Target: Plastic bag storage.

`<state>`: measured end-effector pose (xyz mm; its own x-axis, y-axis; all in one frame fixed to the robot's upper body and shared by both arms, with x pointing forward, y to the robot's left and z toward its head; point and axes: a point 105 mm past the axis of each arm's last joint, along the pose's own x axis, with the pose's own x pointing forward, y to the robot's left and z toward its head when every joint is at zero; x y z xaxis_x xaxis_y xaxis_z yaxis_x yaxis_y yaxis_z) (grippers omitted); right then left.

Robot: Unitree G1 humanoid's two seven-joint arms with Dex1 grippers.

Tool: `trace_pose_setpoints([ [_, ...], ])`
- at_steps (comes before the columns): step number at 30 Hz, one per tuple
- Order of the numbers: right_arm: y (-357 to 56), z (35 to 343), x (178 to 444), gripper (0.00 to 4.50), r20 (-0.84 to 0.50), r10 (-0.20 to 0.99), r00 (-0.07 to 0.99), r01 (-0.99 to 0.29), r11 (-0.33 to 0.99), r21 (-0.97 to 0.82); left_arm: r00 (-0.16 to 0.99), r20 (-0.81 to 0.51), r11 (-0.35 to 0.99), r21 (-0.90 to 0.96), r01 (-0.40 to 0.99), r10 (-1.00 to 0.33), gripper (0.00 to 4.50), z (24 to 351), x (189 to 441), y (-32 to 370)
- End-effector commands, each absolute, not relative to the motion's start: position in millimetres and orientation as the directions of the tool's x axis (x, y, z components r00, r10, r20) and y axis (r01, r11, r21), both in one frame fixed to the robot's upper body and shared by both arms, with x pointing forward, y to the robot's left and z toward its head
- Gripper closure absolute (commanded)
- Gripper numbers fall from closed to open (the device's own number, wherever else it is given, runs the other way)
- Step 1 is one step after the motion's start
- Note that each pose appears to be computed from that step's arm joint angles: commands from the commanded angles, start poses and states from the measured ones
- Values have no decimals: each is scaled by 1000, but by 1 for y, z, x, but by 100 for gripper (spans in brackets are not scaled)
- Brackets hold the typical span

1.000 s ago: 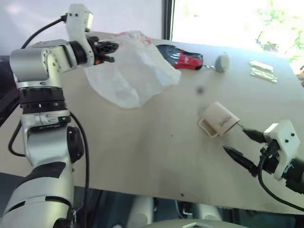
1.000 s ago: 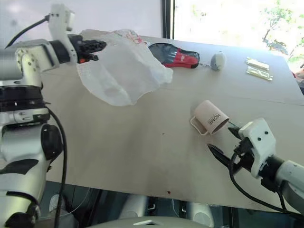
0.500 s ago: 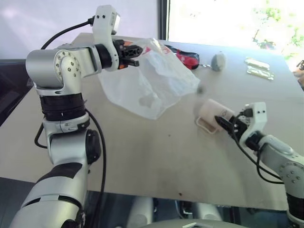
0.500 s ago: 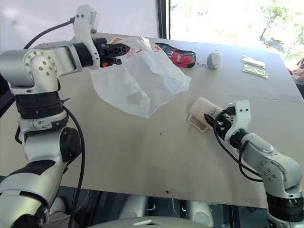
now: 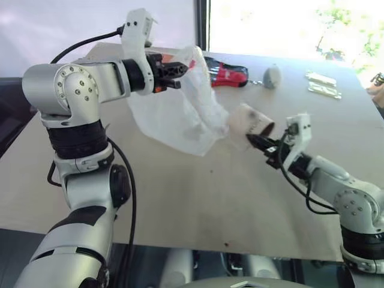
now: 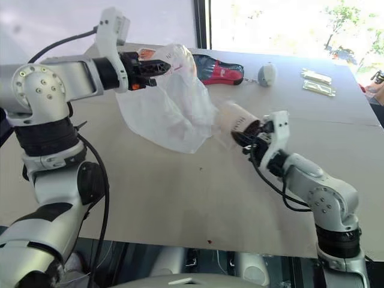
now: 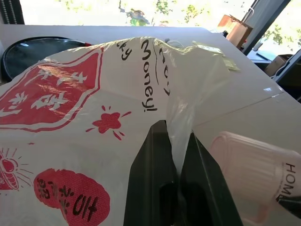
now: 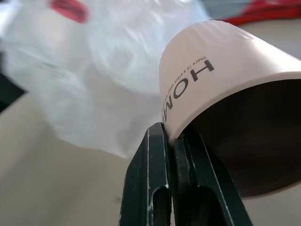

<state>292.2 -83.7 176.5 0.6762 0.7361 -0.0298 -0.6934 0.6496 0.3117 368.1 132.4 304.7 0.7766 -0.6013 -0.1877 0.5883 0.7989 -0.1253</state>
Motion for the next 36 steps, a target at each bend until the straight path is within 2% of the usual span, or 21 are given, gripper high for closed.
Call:
trace_pose_setpoints([
  [1, -60, 185, 263, 447, -36, 838, 544, -796, 529, 294, 795, -129, 805, -76, 588, -593, 450, 323, 362, 132],
  [8, -69, 174, 229, 447, -125, 880, 458, -830, 474, 294, 825, -116, 833, -59, 550, -553, 450, 325, 365, 139],
  [15, -54, 186, 233, 447, -112, 903, 414, -867, 429, 255, 830, -108, 837, -39, 546, -547, 450, 331, 363, 139],
  [18, -48, 183, 256, 447, -124, 869, 480, -837, 495, 231, 818, -129, 825, -14, 564, -561, 450, 328, 358, 138],
  [24, -67, 195, 330, 447, -54, 660, 750, -641, 744, 192, 762, -218, 779, 12, 627, -610, 450, 313, 336, 145],
  [26, -79, 202, 345, 447, -28, 603, 798, -589, 788, 179, 734, -244, 756, 6, 655, -634, 450, 308, 327, 145],
  [28, -86, 207, 349, 447, -11, 594, 804, -585, 795, 163, 746, -247, 769, 3, 639, -619, 450, 307, 327, 148],
  [32, -92, 223, 320, 447, 51, 696, 716, -695, 704, 149, 776, -223, 801, -39, 598, -590, 450, 312, 333, 156],
  [34, -86, 221, 294, 447, 27, 787, 616, -783, 608, 132, 774, -223, 800, -50, 598, -593, 450, 312, 333, 156],
  [36, -80, 218, 281, 447, 9, 824, 567, -819, 563, 109, 773, -226, 800, -52, 598, -593, 450, 311, 334, 156],
])
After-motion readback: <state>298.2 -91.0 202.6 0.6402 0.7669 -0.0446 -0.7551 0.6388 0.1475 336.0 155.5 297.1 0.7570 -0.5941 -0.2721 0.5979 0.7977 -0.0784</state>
